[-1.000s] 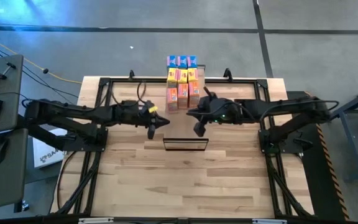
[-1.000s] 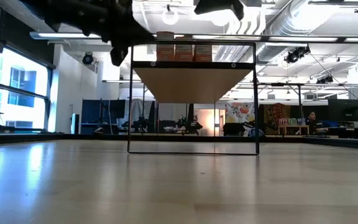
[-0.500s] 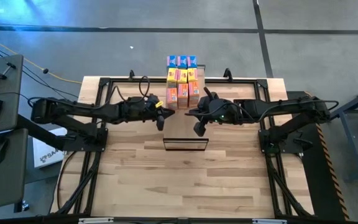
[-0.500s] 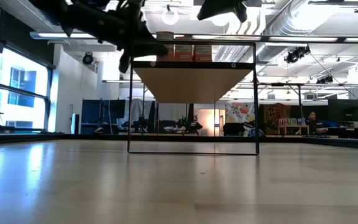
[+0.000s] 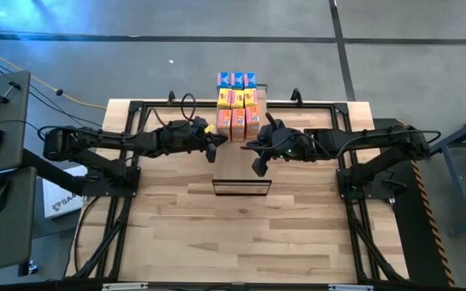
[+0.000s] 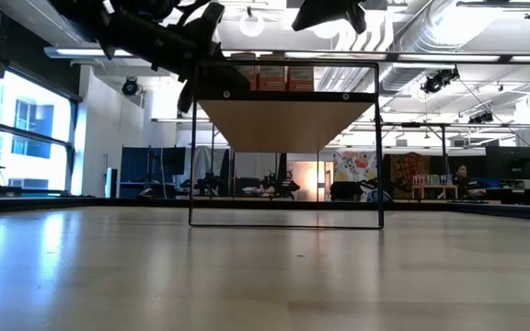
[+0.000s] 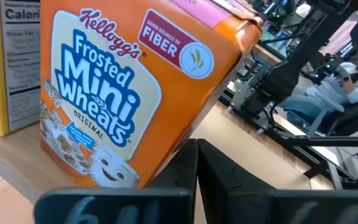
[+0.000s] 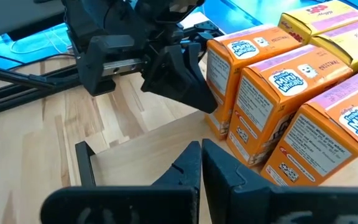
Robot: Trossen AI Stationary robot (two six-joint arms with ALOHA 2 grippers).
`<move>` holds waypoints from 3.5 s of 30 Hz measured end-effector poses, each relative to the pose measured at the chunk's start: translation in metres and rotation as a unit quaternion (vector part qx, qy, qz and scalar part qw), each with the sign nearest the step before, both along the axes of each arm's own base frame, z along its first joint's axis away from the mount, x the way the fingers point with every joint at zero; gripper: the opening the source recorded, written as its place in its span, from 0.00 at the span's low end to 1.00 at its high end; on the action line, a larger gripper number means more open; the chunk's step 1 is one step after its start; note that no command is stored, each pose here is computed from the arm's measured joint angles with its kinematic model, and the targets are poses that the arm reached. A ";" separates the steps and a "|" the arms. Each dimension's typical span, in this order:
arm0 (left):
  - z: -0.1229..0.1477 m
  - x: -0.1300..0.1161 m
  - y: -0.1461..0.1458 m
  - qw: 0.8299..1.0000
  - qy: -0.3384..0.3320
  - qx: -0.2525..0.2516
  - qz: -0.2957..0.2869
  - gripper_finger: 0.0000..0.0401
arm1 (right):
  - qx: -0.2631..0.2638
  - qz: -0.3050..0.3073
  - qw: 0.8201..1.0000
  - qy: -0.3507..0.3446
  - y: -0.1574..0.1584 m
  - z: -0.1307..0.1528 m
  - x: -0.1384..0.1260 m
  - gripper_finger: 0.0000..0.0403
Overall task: Stack cereal on shelf
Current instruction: Put the orange cereal box on the shelf aligned with the orange cereal boxes, then return to Home Position
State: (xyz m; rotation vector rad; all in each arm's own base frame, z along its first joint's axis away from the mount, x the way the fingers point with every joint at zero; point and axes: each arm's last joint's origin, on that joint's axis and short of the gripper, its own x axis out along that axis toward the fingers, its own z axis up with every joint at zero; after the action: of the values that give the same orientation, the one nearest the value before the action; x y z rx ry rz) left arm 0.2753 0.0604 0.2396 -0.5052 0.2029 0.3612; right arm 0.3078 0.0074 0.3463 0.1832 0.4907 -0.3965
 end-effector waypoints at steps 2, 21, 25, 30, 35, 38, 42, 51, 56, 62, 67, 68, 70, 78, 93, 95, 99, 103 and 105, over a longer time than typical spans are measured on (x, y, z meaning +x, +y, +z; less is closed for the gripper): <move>0.000 0.000 0.001 1.000 -0.002 0.000 0.001 0.00 | 0.000 0.000 1.000 0.003 0.000 0.000 0.000 0.00; 0.032 -0.026 -0.012 0.989 -0.024 0.064 -0.131 0.00 | 0.012 0.098 0.994 -0.043 0.011 0.036 -0.046 0.00; 0.050 -0.045 -0.016 0.985 -0.043 0.090 -0.142 0.00 | -0.004 0.125 0.990 -0.059 0.012 0.028 -0.062 0.00; 0.051 -0.062 -0.012 0.980 -0.067 0.097 -0.158 0.00 | 0.006 0.151 0.980 -0.133 0.005 -0.001 -0.089 0.00; 0.042 -0.074 -0.004 0.979 -0.089 0.118 -0.140 0.00 | -0.006 0.141 0.970 -0.196 -0.004 -0.027 -0.125 0.00; 0.036 -0.082 0.000 0.979 -0.094 0.129 -0.125 0.00 | -0.030 0.125 0.968 -0.216 -0.009 -0.040 -0.148 0.00; 0.025 -0.093 0.005 0.979 -0.091 0.147 -0.107 0.00 | -0.058 0.108 0.962 -0.244 -0.014 -0.052 -0.175 0.00; 0.010 -0.116 0.015 0.974 -0.125 0.181 -0.054 0.00 | -0.065 0.072 0.951 -0.295 -0.020 -0.093 -0.210 0.00; -0.003 -0.128 0.021 0.976 -0.121 0.177 -0.024 0.00 | -0.086 0.062 0.935 -0.338 -0.020 -0.107 -0.226 0.00; -0.018 -0.142 0.023 0.979 -0.126 0.158 -0.016 0.00 | -0.095 0.049 0.935 -0.337 -0.023 -0.124 -0.225 0.00; -0.030 -0.156 0.023 0.978 -0.127 0.164 0.010 0.00 | -0.088 0.039 0.933 -0.346 -0.025 -0.137 -0.222 0.00; -0.032 -0.159 0.022 0.978 -0.128 0.166 0.016 0.00 | -0.093 0.037 0.929 -0.356 -0.025 -0.138 -0.221 0.00; -0.036 -0.165 0.021 0.976 -0.134 0.171 0.027 0.00 | -0.104 0.029 0.924 -0.367 -0.027 -0.143 -0.220 0.00; -0.059 -0.185 0.015 0.974 -0.150 0.159 0.052 0.00 | -0.097 0.001 0.926 -0.366 -0.033 -0.156 -0.218 0.00; -0.061 -0.208 0.006 0.972 -0.134 0.182 0.066 0.00 | -0.089 -0.010 0.928 -0.362 -0.037 -0.157 -0.218 0.00; -0.063 -0.209 0.006 0.974 -0.131 0.176 0.051 0.00 | -0.093 0.013 0.926 -0.365 -0.036 -0.156 -0.218 0.00; -0.061 -0.211 0.005 0.975 -0.143 0.171 0.005 0.00 | -0.101 0.005 0.935 -0.339 -0.037 -0.161 -0.217 0.00; -0.061 -0.212 0.005 0.975 -0.145 0.167 -0.007 0.00 | -0.121 -0.007 0.935 -0.333 -0.038 -0.160 -0.218 0.00; -0.061 -0.212 0.006 0.975 -0.144 0.168 -0.005 0.00 | -0.121 -0.021 0.938 -0.325 -0.039 -0.162 -0.218 0.00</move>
State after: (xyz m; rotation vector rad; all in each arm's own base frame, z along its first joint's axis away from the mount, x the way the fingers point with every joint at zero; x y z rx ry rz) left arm 0.0634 0.0660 0.1787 -0.2171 -0.1365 0.2996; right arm 0.0901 -0.0312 0.1845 0.0763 -0.2162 -0.4096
